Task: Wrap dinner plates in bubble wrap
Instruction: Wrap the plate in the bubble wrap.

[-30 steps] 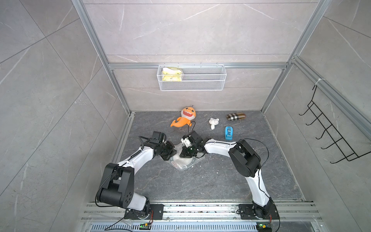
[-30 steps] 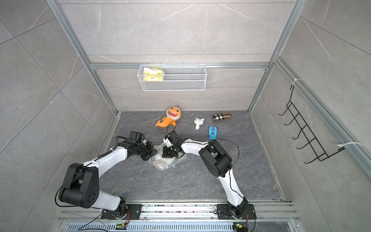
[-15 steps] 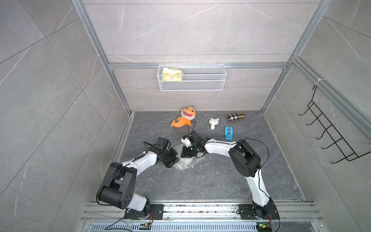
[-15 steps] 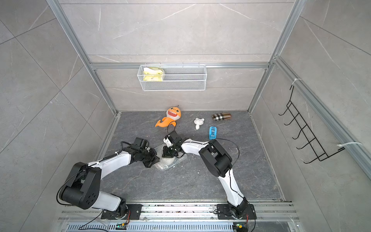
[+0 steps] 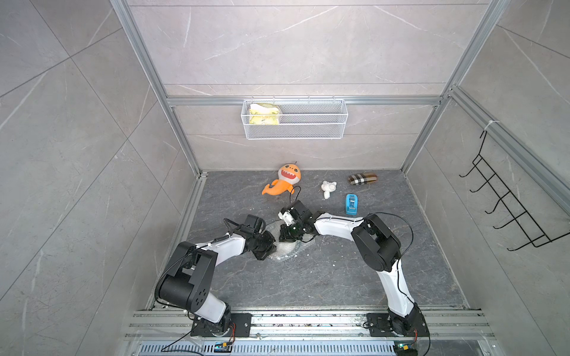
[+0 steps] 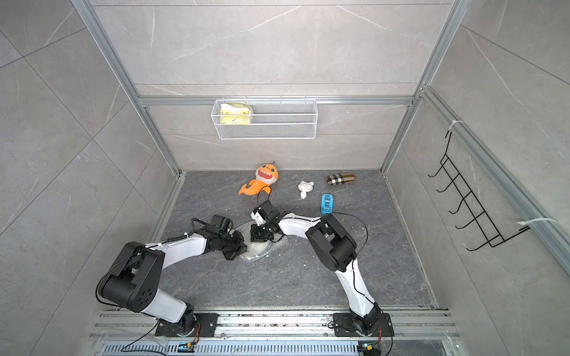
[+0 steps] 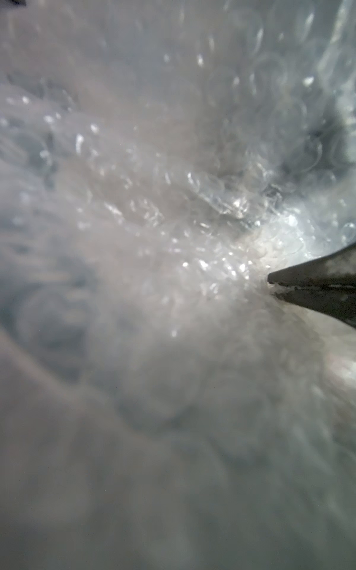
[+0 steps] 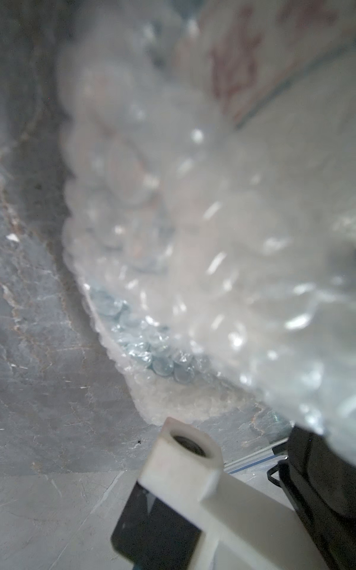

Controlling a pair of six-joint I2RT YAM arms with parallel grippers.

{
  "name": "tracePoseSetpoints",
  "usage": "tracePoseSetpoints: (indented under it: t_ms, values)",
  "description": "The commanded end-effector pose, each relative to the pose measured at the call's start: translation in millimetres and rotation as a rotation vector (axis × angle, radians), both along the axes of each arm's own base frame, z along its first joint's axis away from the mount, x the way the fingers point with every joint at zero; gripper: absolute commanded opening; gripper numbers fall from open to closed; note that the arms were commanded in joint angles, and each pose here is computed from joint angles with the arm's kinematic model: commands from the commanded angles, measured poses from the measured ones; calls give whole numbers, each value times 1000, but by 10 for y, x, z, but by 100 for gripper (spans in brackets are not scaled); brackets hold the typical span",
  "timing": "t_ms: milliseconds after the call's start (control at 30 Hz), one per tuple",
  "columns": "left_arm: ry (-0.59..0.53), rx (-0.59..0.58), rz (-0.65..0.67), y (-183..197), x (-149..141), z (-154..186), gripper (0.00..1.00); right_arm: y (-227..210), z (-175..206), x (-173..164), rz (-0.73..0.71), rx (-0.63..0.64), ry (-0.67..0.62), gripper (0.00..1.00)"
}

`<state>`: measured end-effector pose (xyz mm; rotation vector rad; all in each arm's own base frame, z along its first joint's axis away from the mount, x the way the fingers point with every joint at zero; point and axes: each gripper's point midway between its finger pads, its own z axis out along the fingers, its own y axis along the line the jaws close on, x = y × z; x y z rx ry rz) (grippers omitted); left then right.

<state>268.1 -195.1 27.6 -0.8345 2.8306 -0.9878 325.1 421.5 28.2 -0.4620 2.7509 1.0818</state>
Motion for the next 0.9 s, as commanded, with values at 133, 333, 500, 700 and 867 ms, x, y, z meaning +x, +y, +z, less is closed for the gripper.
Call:
tracePoseSetpoints:
  t_ms: [133, 333, 500, 700, 867]
  values:
    - [154, 133, -52, 222, -452, -493, 0, -332, 62, -11, -57, -80, 5, 19]
    - [176, 148, -59, 263, -534, -594, 0, -497, 562, 75, -83, -93, -103, 23]
    - [181, 149, -57, 274, -562, -628, 0, -543, 948, 165, -110, -63, -184, 25]
    - [176, 151, -59, 281, -565, -624, 0, -305, 965, 198, -75, -40, -156, 58]
    - [168, 160, -55, 301, -557, -602, 0, -207, 752, 144, -61, -116, -137, 67]
